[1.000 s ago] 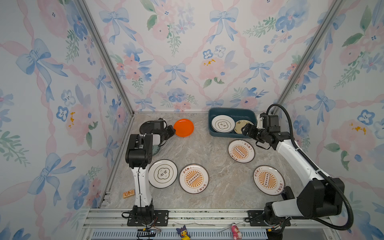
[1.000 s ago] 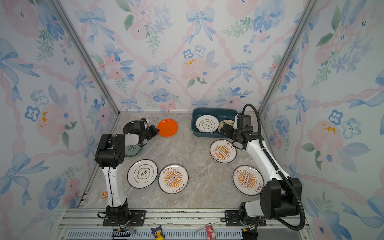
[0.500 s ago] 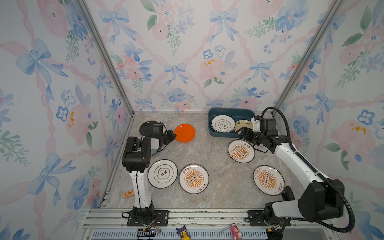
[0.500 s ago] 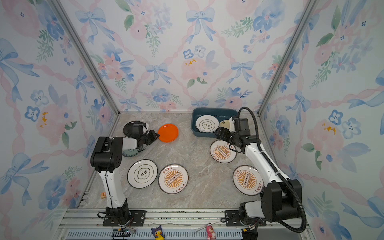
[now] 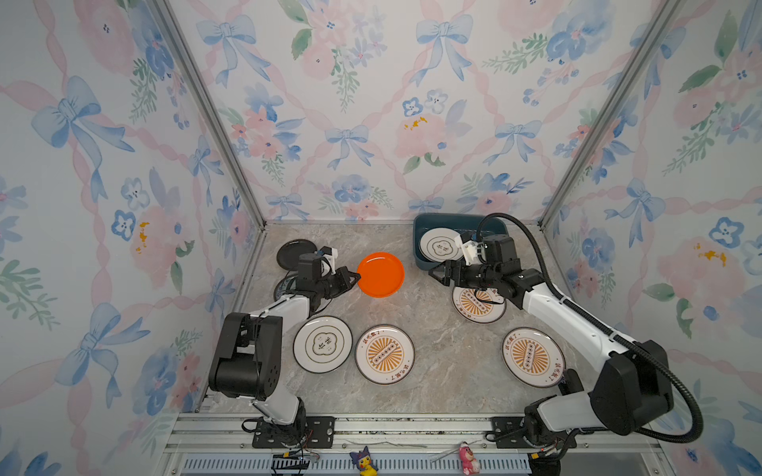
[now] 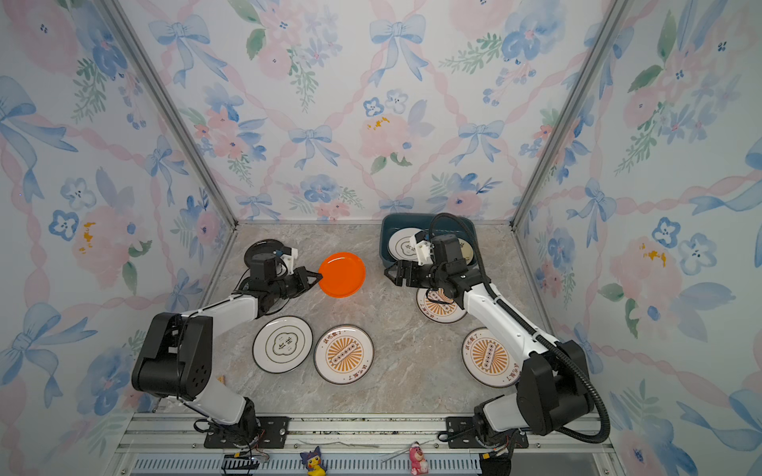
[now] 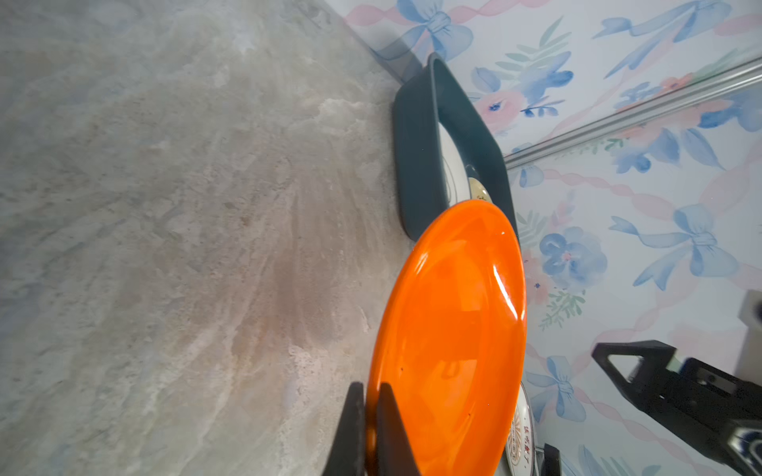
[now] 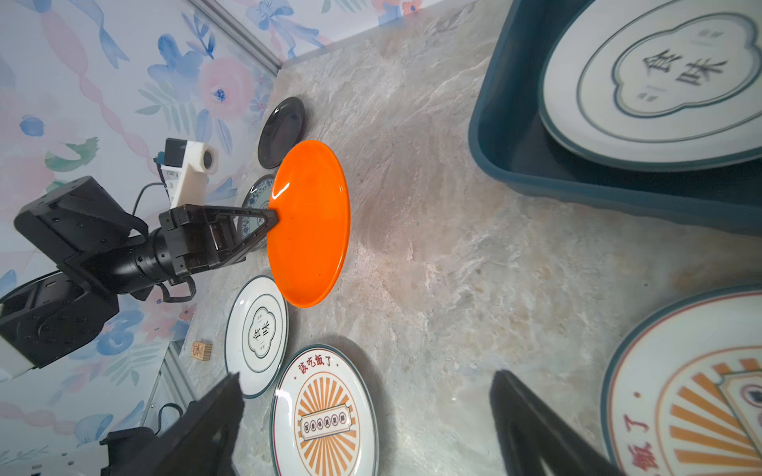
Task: Place the plates into the plastic bin on the countertop
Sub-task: 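Grasp the orange plate edge with the left gripper and tilt it up, then hand the upright orange plate from the left gripper to the right gripper, then lower the orange plate into the bin with the right gripper while the left gripper withdraws, then grasp the blue-floral green plate edge with the left gripper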
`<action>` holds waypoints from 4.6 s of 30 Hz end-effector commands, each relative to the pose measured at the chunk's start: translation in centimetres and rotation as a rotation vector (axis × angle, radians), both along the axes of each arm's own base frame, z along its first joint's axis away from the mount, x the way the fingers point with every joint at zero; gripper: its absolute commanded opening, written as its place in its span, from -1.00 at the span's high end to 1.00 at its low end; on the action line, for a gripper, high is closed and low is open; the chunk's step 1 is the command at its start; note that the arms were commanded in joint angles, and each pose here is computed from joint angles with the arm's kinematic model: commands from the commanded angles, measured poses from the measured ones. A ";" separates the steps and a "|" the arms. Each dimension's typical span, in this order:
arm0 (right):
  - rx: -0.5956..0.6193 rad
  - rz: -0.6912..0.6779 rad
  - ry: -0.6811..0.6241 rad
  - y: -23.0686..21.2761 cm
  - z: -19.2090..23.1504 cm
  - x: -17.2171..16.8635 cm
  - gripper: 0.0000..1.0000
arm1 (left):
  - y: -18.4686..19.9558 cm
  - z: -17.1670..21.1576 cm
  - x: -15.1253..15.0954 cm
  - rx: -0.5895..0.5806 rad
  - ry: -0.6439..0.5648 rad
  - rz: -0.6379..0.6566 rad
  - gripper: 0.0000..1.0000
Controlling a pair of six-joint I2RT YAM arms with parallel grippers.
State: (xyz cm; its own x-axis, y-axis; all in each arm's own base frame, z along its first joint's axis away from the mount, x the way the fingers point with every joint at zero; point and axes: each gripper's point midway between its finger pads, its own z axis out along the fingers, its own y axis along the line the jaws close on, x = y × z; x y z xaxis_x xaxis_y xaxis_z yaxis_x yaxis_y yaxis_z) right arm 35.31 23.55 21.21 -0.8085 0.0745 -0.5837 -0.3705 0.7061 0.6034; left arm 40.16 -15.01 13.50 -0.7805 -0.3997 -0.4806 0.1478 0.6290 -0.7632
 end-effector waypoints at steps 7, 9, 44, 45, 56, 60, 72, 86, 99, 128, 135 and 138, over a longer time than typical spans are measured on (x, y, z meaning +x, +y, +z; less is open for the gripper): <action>0.105 0.124 0.007 5.4 -0.5 -0.4 -0.67 | -3.7 2.9 -3.2 -0.050 -0.061 -0.137 1.00; 0.108 0.130 0.019 5.9 -0.9 -0.4 -0.57 | -4.3 3.1 -3.4 -0.052 -0.065 -0.150 1.00; -0.012 -0.143 0.067 -3.1 1.2 5.5 1.00 | -4.0 4.8 -3.6 0.028 -0.126 -0.124 -0.55; -0.029 -0.181 0.067 -4.6 1.4 6.1 1.00 | -3.7 4.8 -3.5 0.042 -0.128 -0.114 -0.83; -0.252 -0.564 0.115 -19.1 -0.5 12.2 1.00 | 3.0 3.6 -2.4 0.170 -0.092 0.076 -0.96; -0.287 -0.630 0.145 -22.1 -1.8 14.1 1.00 | 7.5 2.5 -1.9 0.268 -0.075 0.235 -0.96; -0.280 -0.713 0.255 -26.9 -7.2 16.9 1.00 | 15.2 -1.3 -2.2 0.357 0.010 0.497 -0.96; -0.255 -0.730 0.327 -27.8 -10.7 17.6 0.82 | 18.8 -3.8 -2.4 0.315 0.061 0.594 -0.96; -0.320 -0.752 0.368 -28.5 -12.5 16.8 0.40 | 19.5 -4.2 -2.6 0.316 0.069 0.612 -0.96; -0.364 -0.565 -0.013 -17.5 1.2 8.9 0.10 | 22.7 -11.5 -3.6 0.160 0.271 0.715 -0.68; -0.361 -0.541 -0.005 -16.8 0.4 7.8 0.09 | 22.7 -11.5 -3.8 0.133 0.260 0.720 -0.57; -0.354 -0.537 0.003 -16.7 -0.1 7.8 0.09 | 22.5 -11.3 -3.8 0.131 0.255 0.714 -0.55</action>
